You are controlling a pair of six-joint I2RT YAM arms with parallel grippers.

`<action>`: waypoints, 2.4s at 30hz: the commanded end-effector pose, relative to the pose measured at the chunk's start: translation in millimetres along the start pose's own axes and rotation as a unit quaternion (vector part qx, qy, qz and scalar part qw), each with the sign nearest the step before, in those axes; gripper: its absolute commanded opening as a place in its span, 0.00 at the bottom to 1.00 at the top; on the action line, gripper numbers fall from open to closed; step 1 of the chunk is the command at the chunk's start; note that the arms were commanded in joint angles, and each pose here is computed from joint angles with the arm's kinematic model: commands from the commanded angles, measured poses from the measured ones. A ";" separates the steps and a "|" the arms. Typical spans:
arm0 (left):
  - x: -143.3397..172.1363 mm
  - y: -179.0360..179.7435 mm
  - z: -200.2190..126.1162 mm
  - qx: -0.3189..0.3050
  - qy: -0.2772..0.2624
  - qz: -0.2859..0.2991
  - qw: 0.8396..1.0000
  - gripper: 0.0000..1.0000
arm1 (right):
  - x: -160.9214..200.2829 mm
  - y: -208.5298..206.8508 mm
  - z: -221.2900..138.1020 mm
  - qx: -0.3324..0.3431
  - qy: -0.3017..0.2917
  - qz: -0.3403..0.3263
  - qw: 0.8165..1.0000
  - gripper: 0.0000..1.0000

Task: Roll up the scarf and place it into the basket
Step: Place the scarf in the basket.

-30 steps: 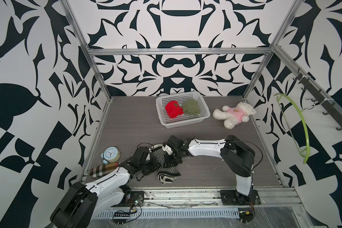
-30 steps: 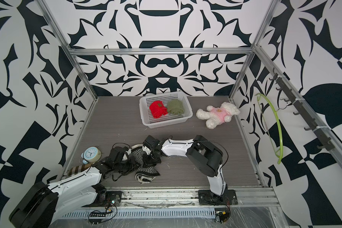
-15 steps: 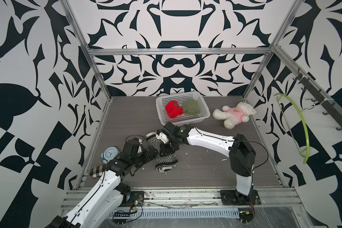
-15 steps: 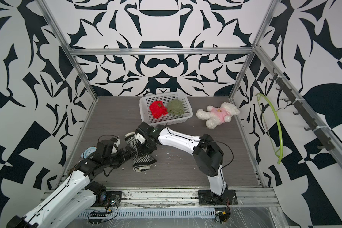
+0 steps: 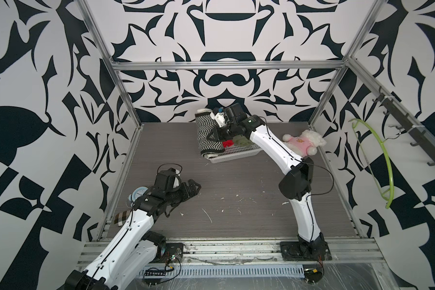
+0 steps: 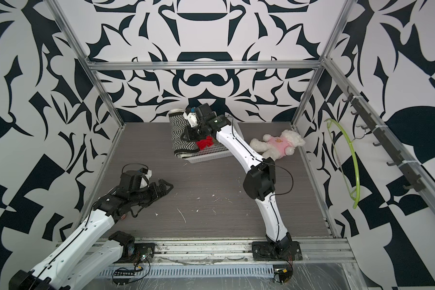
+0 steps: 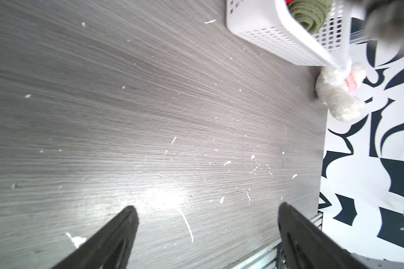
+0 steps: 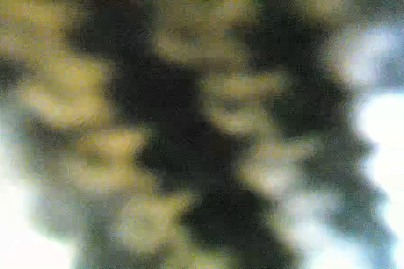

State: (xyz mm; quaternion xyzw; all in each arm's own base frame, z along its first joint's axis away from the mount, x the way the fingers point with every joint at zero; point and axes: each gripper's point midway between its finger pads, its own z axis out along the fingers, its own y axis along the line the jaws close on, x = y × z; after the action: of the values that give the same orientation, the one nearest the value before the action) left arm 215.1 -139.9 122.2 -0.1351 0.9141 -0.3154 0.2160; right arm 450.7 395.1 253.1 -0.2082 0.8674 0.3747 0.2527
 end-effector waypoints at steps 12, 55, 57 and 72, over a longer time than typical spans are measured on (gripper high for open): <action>-6.9 8.5 13.4 0.005 0.037 -0.009 0.999 0.99 | -50.1 -38.2 29.0 -0.116 -0.057 0.030 0.991 0.00; -8.4 7.5 25.3 0.020 0.053 -0.021 0.998 0.99 | -31.6 -82.8 4.8 0.170 -0.064 -0.073 0.981 0.91; -9.1 6.2 24.6 0.022 0.052 -0.020 0.998 0.99 | -40.4 -88.3 8.2 0.173 -0.087 -0.061 0.979 0.57; -12.1 2.4 18.1 0.024 0.042 -0.020 0.999 0.99 | -16.5 -137.2 94.6 0.120 -0.063 0.017 0.991 0.00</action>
State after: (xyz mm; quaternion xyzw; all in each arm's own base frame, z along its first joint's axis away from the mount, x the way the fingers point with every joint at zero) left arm 231.7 -141.8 100.8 -0.1383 0.9153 -0.3394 0.1669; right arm 568.8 375.6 104.1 -0.1399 0.9032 0.2519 0.3180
